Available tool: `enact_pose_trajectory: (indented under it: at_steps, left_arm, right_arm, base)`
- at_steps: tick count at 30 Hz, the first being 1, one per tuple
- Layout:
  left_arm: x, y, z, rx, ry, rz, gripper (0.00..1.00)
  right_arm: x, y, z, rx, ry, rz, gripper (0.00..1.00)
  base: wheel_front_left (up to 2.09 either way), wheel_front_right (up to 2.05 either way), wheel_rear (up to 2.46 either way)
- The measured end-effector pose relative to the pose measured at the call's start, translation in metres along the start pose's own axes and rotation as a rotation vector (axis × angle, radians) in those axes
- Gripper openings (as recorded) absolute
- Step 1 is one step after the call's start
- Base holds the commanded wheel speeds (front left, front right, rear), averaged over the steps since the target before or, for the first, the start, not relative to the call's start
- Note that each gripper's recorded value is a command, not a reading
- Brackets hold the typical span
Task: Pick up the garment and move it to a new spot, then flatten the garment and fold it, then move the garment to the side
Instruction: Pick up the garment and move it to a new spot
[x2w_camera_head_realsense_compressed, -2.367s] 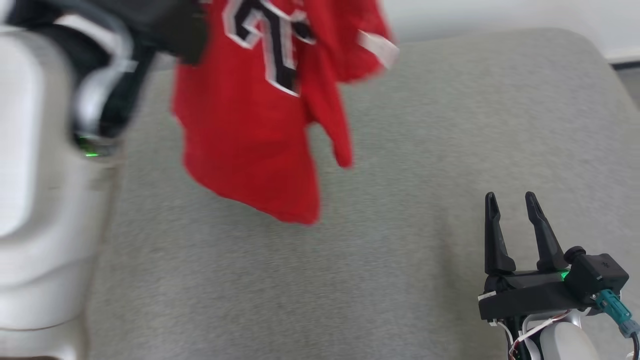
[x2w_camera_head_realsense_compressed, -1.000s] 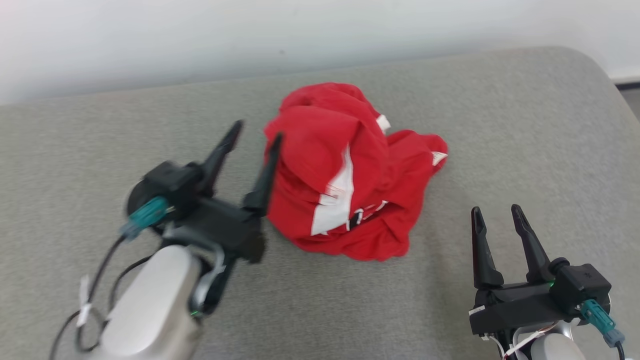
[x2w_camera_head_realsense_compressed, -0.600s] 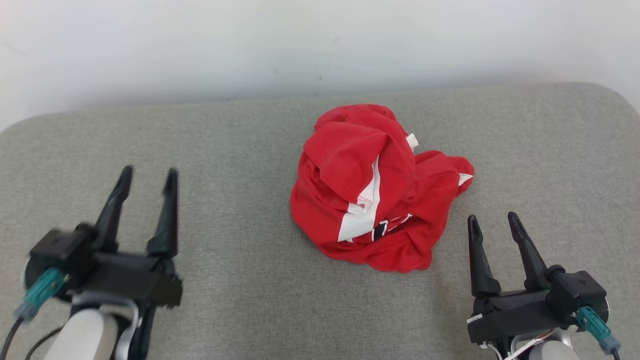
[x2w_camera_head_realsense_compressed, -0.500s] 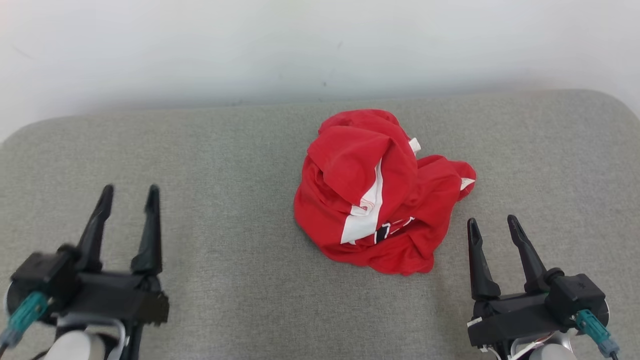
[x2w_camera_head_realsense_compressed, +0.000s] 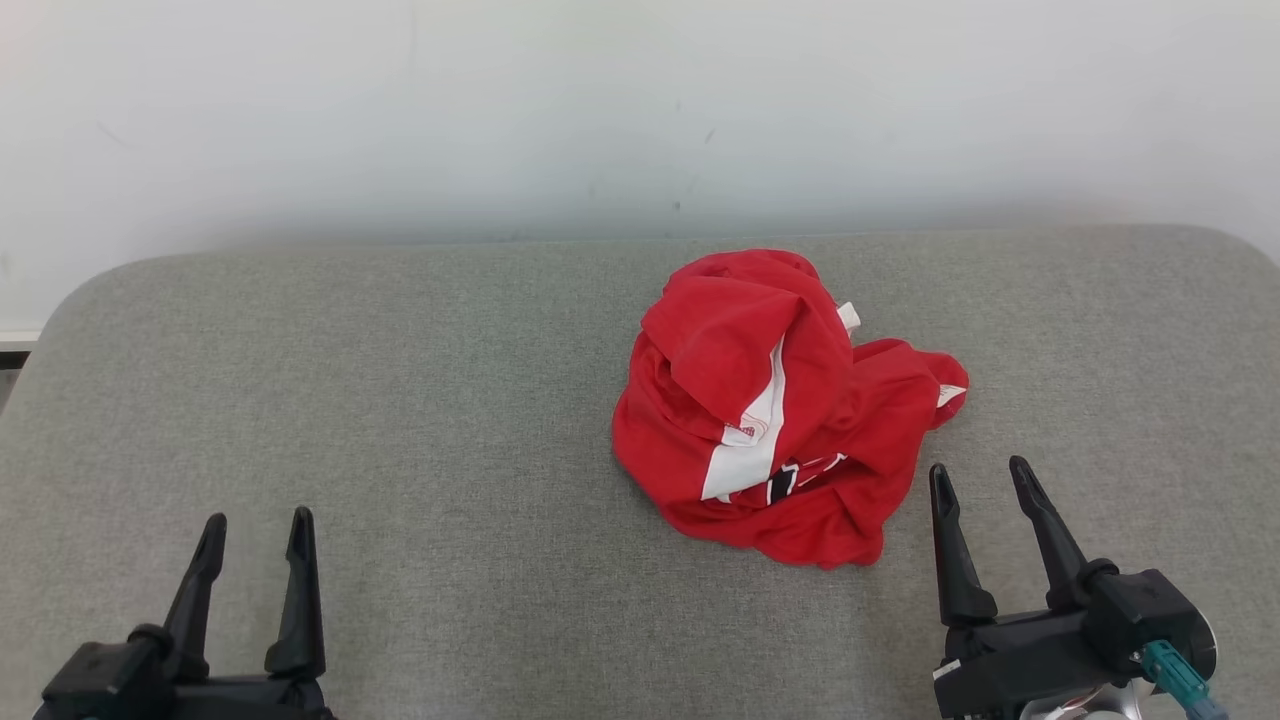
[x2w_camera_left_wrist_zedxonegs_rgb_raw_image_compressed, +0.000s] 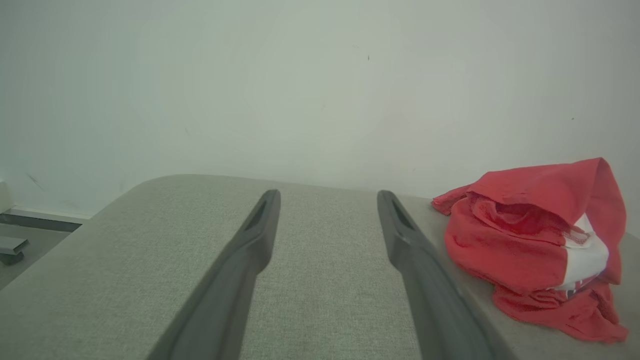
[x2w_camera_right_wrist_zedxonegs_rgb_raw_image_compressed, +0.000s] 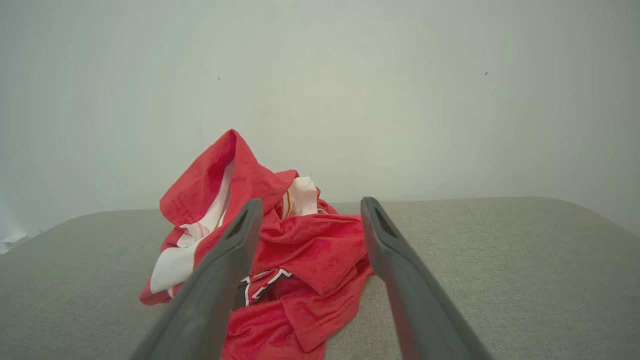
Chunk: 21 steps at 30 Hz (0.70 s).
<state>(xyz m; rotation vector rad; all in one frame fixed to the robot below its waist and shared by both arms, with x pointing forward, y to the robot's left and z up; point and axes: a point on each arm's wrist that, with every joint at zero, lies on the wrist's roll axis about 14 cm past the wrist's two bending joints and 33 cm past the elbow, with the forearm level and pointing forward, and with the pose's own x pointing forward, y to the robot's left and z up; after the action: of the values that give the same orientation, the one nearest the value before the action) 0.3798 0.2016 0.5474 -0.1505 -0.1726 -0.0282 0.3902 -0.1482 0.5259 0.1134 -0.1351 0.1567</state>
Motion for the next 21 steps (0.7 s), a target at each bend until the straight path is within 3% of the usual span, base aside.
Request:
enact_pose_trajectory:
  at_steps: [21]
  left_arm:
    - [-0.009, -0.002, -0.011, 0.000, 0.020, 0.001, 1.00]
  right_arm:
    - [-0.005, 0.003, -0.002, -0.007, 0.019, 0.007, 1.00]
  base:
    - [0.00, 0.00, 0.00]
